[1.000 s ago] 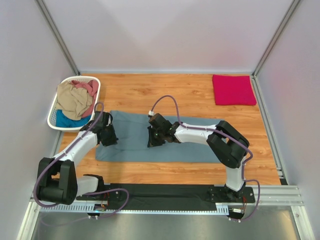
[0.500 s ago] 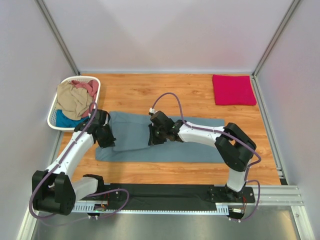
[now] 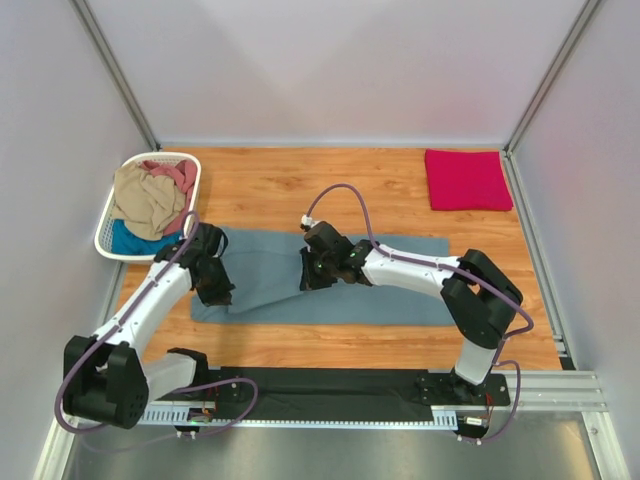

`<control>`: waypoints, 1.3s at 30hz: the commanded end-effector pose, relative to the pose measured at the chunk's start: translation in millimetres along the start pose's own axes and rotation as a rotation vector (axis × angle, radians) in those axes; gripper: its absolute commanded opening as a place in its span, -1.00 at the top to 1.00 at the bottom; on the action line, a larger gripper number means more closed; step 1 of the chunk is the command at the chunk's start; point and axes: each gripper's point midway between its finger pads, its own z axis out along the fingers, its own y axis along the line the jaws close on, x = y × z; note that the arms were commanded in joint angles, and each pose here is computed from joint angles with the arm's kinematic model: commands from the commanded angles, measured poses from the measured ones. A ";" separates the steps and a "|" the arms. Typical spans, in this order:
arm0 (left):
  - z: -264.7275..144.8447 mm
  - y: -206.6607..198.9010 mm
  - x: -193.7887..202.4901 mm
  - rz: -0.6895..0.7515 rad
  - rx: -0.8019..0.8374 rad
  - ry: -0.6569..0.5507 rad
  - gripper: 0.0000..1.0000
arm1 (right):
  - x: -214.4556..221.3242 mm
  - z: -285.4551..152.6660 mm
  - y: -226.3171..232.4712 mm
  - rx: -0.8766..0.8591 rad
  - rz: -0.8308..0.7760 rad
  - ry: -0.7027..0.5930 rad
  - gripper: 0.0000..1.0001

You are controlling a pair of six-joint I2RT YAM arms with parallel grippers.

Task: Fold and stack the t-shirts
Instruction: Fold the tshirt

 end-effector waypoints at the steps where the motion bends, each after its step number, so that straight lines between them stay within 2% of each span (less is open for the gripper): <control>1: -2.8 14.1 0.4 -0.018 -0.105 0.001 1.00 | 6.3 -2.2 -6.1 0.017 -0.025 -0.002 0.99; 9: 15.3 17.4 12.4 0.011 -0.182 0.081 1.00 | 17.5 5.6 -11.2 0.011 -0.018 0.024 0.99; 11: 13.2 23.4 9.7 0.017 -0.233 0.087 1.00 | 20.6 6.8 -11.2 0.005 -0.025 0.038 0.92; 12: 11.2 25.1 6.5 0.022 -0.253 0.082 0.87 | 20.1 6.2 -11.0 0.005 -0.031 0.040 0.87; 13: 2.2 32.1 -8.1 0.069 -0.322 0.054 0.72 | 21.2 0.7 -9.8 -0.008 -0.063 0.043 0.64; 17: -12.6 44.3 -28.5 0.106 -0.444 0.009 0.69 | 18.2 -14.5 -6.4 -0.039 -0.069 0.025 0.39; 21: -17.2 17.5 -60.9 0.151 -0.364 -0.047 0.57 | 8.3 -31.5 -29.9 0.020 -0.036 -0.002 0.35; 23: -10.0 4.6 -65.8 0.160 -0.318 -0.015 0.52 | -2.6 -38.2 -54.2 0.087 -0.006 -0.027 0.35; 29: -4.6 -11.9 -72.4 0.193 -0.272 0.049 0.53 | -29.8 -59.1 -106.1 0.168 0.095 -0.071 0.35; 31: -3.7 -19.1 -80.3 0.210 -0.220 0.000 0.50 | -37.8 -62.9 -111.4 0.182 0.104 -0.084 0.35; 36: 11.8 -45.2 -106.2 0.195 -0.040 -0.007 0.49 | -55.6 -75.4 -147.0 0.283 0.150 -0.115 0.35; 39: 14.9 -54.9 -126.0 0.190 -0.027 -0.038 0.50 | -64.8 -87.7 -176.4 0.321 0.205 -0.147 0.35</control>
